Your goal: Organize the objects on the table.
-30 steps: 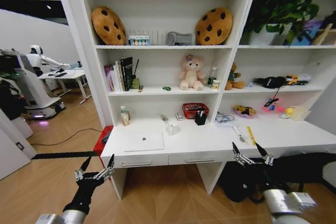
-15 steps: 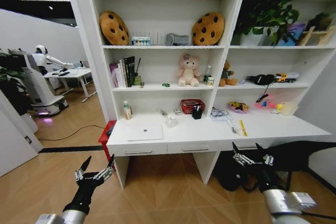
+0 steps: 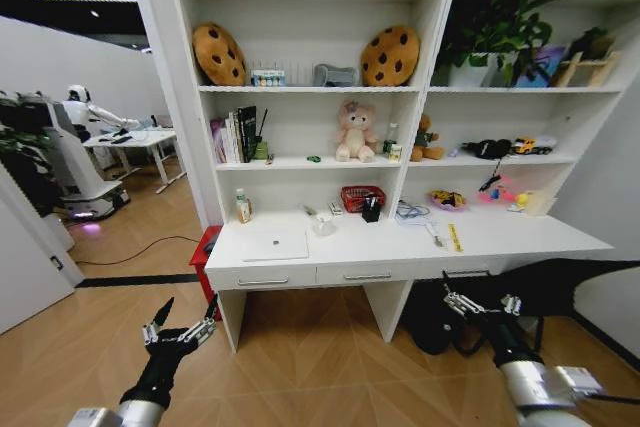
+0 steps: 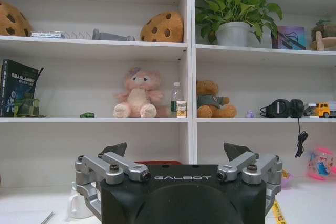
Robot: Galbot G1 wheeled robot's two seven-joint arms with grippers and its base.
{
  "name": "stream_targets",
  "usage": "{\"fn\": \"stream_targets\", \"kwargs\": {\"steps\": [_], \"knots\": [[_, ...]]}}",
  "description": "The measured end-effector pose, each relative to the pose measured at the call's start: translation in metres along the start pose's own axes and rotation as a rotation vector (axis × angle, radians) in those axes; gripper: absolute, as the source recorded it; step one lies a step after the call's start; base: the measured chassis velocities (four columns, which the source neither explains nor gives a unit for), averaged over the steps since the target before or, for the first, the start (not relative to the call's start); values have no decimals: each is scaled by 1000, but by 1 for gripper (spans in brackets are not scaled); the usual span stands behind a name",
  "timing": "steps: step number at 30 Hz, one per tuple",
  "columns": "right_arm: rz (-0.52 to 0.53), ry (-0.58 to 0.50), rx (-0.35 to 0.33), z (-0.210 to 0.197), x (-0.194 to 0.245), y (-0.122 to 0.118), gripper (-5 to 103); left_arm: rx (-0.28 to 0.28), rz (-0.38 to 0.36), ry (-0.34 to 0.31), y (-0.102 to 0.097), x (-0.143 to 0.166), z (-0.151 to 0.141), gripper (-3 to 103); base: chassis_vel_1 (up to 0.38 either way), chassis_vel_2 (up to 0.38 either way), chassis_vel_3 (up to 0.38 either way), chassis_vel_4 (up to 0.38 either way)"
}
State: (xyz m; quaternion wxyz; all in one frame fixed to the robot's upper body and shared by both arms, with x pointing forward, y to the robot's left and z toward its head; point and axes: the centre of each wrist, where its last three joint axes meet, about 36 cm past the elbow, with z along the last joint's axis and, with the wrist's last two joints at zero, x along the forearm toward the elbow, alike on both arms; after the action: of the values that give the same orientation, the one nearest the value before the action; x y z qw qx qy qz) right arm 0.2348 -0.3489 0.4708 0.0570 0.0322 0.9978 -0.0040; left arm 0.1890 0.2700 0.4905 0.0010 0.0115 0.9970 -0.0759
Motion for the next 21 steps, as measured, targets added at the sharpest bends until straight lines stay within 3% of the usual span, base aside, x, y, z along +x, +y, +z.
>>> {"fn": "stream_targets", "kwargs": {"steps": [21], "knots": [[0,0,0,0,0,0,100,0,0,0,0,0,0,100,0,0,0,0]]}}
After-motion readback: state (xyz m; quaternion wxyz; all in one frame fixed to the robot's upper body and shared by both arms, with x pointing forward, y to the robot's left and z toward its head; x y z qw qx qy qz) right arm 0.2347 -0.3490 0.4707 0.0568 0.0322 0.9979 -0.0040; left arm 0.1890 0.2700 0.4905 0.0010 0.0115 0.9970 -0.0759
